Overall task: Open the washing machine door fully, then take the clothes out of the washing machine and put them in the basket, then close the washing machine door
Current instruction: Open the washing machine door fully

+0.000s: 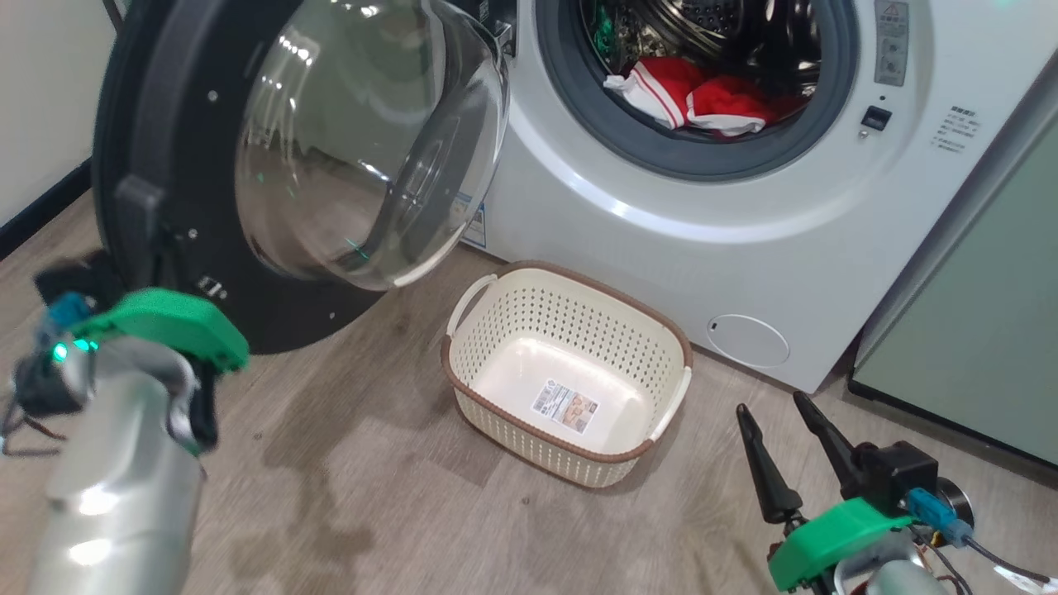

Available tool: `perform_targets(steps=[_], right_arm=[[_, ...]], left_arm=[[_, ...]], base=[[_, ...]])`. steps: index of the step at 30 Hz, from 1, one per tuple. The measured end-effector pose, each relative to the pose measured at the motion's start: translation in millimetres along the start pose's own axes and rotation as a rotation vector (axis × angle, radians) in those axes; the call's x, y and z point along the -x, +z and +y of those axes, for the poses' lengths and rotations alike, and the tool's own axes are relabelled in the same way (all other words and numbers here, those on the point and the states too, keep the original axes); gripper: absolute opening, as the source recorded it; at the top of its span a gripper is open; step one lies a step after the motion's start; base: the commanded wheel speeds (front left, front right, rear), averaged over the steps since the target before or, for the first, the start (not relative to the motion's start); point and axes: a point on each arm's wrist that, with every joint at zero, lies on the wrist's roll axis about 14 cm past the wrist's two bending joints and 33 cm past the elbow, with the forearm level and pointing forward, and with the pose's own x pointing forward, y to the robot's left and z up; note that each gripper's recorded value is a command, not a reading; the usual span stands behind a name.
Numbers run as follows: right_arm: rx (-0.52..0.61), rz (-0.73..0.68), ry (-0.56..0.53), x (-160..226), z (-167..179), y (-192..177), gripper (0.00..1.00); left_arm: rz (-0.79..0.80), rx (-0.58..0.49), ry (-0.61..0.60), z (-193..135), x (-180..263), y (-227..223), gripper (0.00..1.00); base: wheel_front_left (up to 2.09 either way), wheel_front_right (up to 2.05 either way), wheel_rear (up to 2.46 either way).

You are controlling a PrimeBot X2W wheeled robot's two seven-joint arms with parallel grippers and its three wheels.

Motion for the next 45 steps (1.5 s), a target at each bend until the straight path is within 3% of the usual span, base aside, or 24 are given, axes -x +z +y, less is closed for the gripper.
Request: perform_targets(steps=[15, 27, 33, 45], right_arm=[[-0.011, 0.05, -0.013, -14, -30, -24, 1.0], [-0.019, 0.062, -0.027, -21, -44, -33, 1.0], [0.0, 0.046, -0.029, -19, -41, -23, 1.0], [-0.023, -0.009, -0.093, 15, -25, 0, 1.0]], left_arm=[[-0.002, 0.05, 0.145, 30, -45, 8, 0.0], [0.009, 0.023, 0.207, 43, -63, 7, 0.0], [-0.012, 0.043, 0.178, 38, -56, 12, 0.0], [-0.039, 0.038, -0.005, 3, -14, -1, 0.0]], base=[[0.0, 0.0, 0.0], [0.0, 0.0, 0.0], [0.0, 0.0, 0.0], [0.0, 0.0, 0.0]])
